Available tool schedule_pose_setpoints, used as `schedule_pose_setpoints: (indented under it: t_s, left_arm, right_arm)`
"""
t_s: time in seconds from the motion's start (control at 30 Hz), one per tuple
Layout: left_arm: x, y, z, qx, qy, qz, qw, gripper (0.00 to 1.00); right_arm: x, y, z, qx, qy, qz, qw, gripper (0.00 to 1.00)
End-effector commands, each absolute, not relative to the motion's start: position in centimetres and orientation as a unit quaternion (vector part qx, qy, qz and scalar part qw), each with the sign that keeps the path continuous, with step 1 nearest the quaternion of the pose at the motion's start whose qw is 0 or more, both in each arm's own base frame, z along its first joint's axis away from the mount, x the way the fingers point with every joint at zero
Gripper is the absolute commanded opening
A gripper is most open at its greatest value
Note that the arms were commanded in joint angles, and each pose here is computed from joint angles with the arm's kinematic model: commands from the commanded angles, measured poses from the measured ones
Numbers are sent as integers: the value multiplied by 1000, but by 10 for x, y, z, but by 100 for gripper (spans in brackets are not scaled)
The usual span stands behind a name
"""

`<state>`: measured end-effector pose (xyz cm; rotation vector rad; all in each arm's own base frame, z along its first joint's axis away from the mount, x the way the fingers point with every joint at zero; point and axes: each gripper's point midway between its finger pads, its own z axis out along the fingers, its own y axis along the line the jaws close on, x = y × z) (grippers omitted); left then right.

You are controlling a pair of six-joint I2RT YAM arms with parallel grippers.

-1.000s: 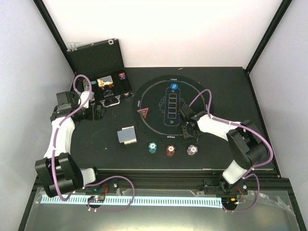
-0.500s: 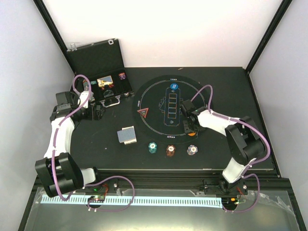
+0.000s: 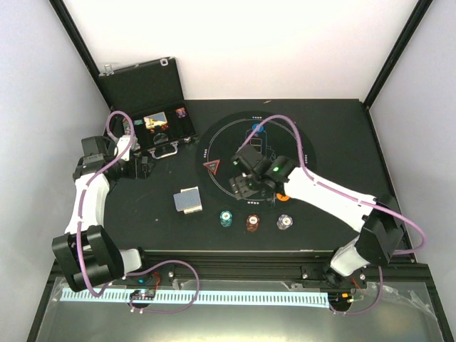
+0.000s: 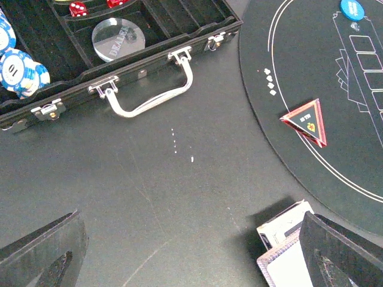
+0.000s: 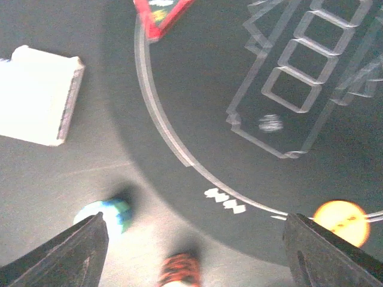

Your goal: Distribute texas hold em gaming equipment

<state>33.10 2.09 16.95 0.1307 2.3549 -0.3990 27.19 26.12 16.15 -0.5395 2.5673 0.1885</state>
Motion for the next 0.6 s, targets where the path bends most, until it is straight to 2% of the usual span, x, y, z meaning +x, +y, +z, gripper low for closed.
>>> schedule_pose_setpoints:
  t_s: [0.0,0.23,0.57]
  left_arm:
    - [335,24,185,59,911,-157,377,99]
    - [333,24,186,59,910,-160,377,99]
    - [332,26,186,59,909,-162,378,99]
  right_arm:
    - [220,304,149,-271,940,93,187,84]
    - [183,345,112,-337,929,88,128,84]
    - [182,348,78,-355,928,54,99,81]
